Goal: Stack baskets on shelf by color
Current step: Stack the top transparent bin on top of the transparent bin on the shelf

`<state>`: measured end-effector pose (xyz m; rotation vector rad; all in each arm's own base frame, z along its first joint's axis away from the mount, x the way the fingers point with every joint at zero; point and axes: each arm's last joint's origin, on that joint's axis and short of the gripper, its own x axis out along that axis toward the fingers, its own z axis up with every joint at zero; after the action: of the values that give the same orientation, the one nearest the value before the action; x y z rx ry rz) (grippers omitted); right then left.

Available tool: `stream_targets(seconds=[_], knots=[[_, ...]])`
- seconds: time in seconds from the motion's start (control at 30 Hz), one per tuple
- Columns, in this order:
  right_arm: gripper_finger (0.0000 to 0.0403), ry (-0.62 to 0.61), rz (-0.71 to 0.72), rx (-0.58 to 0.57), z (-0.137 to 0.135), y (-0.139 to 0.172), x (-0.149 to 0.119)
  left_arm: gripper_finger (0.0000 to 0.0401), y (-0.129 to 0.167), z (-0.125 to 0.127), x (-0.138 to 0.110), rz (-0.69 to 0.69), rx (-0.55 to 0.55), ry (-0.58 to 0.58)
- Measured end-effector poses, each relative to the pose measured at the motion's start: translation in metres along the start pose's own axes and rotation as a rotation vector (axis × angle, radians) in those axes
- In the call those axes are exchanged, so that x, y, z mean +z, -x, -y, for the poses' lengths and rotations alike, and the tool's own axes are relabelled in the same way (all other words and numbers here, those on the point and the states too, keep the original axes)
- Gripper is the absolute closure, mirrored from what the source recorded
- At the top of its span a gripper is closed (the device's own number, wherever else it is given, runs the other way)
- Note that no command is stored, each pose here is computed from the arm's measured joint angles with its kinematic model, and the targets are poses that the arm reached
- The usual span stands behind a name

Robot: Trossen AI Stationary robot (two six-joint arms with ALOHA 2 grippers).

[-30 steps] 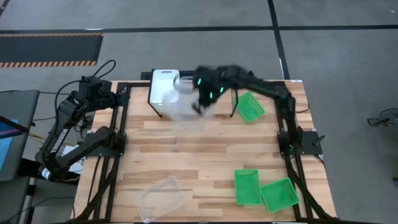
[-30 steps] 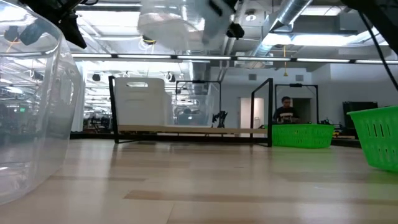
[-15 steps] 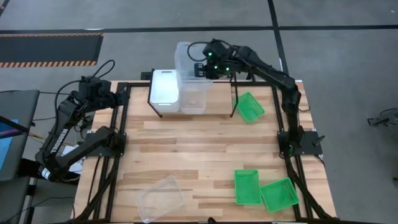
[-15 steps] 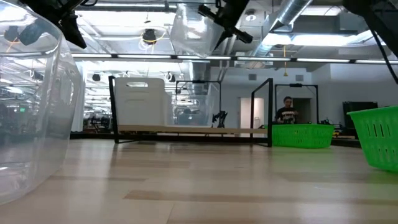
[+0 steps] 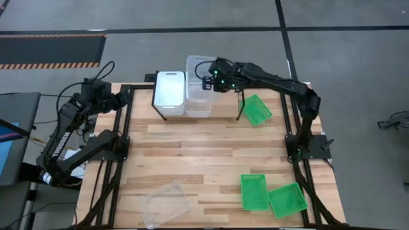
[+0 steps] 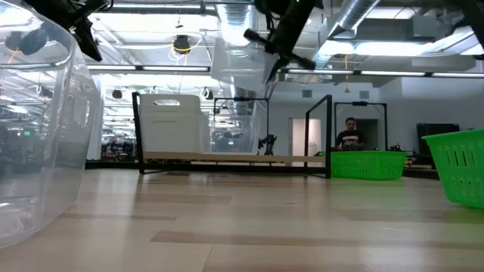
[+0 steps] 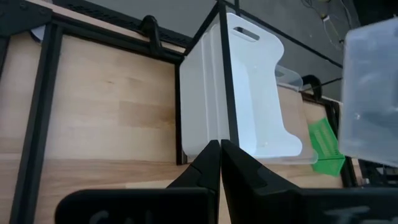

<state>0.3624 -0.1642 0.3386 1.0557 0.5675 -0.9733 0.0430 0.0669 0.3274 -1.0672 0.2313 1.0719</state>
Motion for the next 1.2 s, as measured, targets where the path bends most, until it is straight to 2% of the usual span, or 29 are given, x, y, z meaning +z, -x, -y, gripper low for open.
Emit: stream_targets(seconds=[0.13, 0.37, 1.2], knots=[[0.04, -0.02, 0.027, 0.049, 0.0, -0.015, -0.003, 0.0401, 0.0, 0.0, 0.0, 0.0, 0.0, 0.0], [0.04, -0.026, -0.008, 0.006, 0.0, -0.049, -0.013, 0.0401, 0.0, 0.0, 0.0, 0.0, -0.001, 0.0], [0.0395, -0.041, -0.019, -0.079, 0.01, -0.071, -0.019, 0.0401, 0.0, 0.0, 0.0, 0.0, -0.001, 0.0]])
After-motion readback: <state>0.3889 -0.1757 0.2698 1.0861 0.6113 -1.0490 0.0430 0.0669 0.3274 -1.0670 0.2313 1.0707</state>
